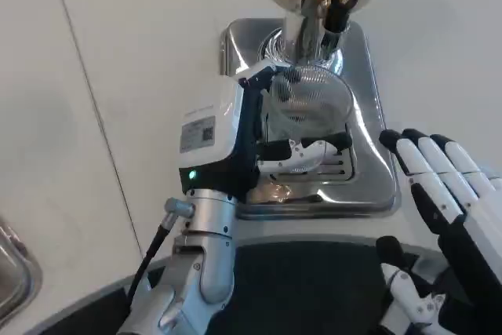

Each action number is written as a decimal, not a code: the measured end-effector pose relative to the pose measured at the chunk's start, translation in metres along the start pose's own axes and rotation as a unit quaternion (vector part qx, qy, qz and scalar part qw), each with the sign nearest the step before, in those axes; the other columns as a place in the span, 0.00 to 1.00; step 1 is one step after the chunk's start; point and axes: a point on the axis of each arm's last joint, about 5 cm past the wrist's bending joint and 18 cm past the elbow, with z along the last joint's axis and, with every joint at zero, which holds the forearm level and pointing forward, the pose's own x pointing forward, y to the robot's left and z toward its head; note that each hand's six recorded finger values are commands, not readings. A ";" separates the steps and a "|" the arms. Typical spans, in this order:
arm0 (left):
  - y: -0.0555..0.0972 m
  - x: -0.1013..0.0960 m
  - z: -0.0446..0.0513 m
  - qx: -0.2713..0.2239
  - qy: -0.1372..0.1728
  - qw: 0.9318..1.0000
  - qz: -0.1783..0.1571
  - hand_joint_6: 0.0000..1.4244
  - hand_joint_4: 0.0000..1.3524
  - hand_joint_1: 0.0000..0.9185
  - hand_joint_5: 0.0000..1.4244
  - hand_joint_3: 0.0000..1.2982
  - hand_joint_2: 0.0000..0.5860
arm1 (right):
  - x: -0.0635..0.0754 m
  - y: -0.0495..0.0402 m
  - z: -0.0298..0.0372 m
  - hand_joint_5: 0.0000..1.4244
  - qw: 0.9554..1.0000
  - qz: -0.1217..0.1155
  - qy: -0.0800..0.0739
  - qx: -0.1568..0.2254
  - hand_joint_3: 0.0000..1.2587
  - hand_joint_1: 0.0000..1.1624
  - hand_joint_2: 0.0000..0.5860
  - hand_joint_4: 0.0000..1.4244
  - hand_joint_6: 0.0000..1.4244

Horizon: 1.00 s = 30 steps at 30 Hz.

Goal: Grasp the cup under the faucet to collect the drink, then remove the cup.

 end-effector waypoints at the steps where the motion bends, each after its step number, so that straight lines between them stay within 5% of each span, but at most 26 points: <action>1: 0.000 0.000 0.0000 -0.002 0.001 1.000 -0.001 0.75 0.29 0.42 0.59 0.26 0.02 | 0.000 -0.0001 -0.0002 0.01 1.000 0.000 0.001 0.000 0.01 0.29 1.00 0.00 0.08; 7: 0.002 0.001 -0.0011 -0.005 -0.003 1.000 -0.024 0.46 0.16 0.32 0.45 0.16 0.04 | 0.000 -0.0001 -0.0003 0.01 1.000 0.000 0.001 0.000 0.01 0.29 1.00 0.00 0.08; 12: 0.002 0.001 -0.0010 -0.005 -0.004 0.999 -0.034 0.40 0.14 0.33 0.43 0.14 0.05 | 0.000 -0.0004 -0.0006 0.01 1.000 -0.001 0.004 0.002 0.01 0.29 1.00 0.00 0.08; 18: 0.006 0.003 -0.0021 -0.009 -0.006 0.999 -0.035 0.20 0.04 0.20 0.30 0.05 0.01 | -0.001 -0.0004 -0.0006 0.02 1.000 0.001 0.003 0.010 0.01 0.30 1.00 0.00 0.08; 25: 0.030 -0.006 -0.0199 -0.041 0.012 0.999 -0.035 0.15 0.00 0.12 0.25 0.02 0.00 | -0.001 -0.0009 -0.0012 0.02 1.000 -0.001 0.004 0.017 0.01 0.30 1.00 0.00 0.08; 30: 0.053 -0.015 -0.0313 -0.049 0.033 0.998 -0.002 0.15 0.00 0.06 0.21 0.01 0.00 | 0.000 -0.0018 -0.0013 0.02 1.000 -0.002 0.004 0.019 0.01 0.30 1.00 0.00 0.08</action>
